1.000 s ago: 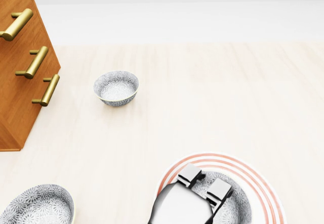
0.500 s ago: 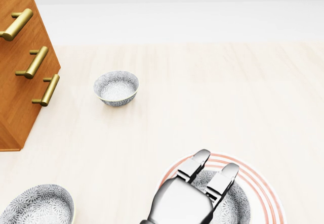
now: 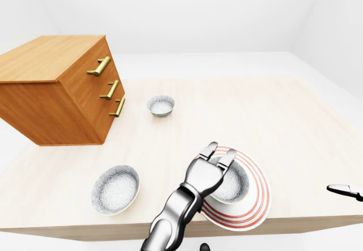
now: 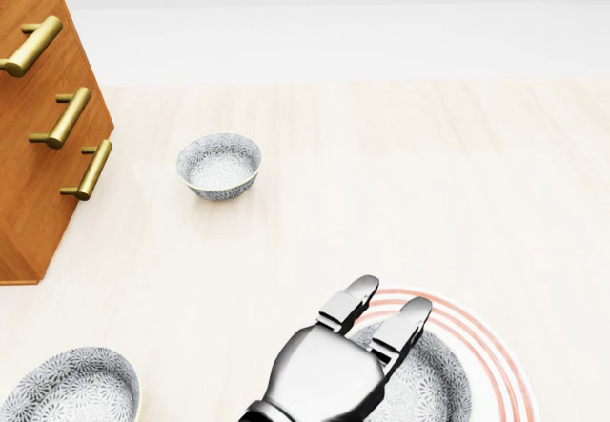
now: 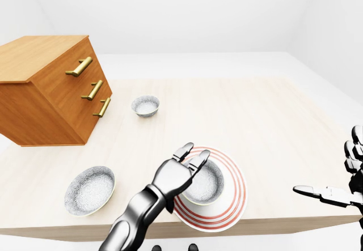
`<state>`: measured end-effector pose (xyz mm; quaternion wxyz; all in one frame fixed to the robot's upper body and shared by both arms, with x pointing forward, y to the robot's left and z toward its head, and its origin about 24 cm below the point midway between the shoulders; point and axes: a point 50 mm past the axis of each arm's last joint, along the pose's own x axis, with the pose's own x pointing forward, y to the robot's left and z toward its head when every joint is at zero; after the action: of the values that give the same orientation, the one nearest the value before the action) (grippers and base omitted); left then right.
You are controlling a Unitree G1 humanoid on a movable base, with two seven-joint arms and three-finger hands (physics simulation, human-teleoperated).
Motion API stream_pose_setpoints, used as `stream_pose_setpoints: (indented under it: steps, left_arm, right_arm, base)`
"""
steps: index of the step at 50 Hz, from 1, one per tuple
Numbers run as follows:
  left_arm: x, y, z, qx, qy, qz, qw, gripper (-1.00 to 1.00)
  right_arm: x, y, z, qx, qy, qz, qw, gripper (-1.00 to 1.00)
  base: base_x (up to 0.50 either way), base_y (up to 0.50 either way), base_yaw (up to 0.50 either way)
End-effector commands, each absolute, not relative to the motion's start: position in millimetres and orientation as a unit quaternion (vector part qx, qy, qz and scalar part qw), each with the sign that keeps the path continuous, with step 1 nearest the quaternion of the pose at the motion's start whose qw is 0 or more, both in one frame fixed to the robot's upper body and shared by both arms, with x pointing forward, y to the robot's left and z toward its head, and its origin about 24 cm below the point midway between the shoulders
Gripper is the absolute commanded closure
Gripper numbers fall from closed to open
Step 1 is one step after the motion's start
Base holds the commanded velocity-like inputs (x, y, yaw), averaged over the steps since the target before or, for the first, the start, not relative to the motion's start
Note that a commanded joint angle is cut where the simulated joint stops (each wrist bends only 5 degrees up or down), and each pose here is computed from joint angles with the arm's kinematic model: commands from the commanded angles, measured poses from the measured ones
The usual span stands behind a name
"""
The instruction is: Put the bowl in the middle on the plate.
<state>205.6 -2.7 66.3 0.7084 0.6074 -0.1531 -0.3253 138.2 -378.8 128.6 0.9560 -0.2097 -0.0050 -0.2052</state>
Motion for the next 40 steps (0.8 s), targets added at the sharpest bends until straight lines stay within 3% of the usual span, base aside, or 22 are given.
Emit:
stream_pose_setpoints:
  steps: [1,17,40]
  left_arm:
    - [209,4,67,0.597,-0.131,-0.339,0.715,-1.00]
    - [222,13,74,0.598,-0.109,-0.342,0.717,-1.00]
    - [284,75,136,0.596,-0.101,-0.261,0.753,-1.00]
  right_arm:
    - [138,-378,128,-0.210,-0.003,-0.203,0.956,-1.00]
    - [140,-379,124,-0.205,0.003,-0.204,0.957,-1.00]
    - [138,-378,125,-0.209,0.003,-0.202,0.957,-1.00]
  base:
    - [0.00,0.00,0.00]
    - [0.00,0.00,0.00]
    - [0.00,0.00,0.00]
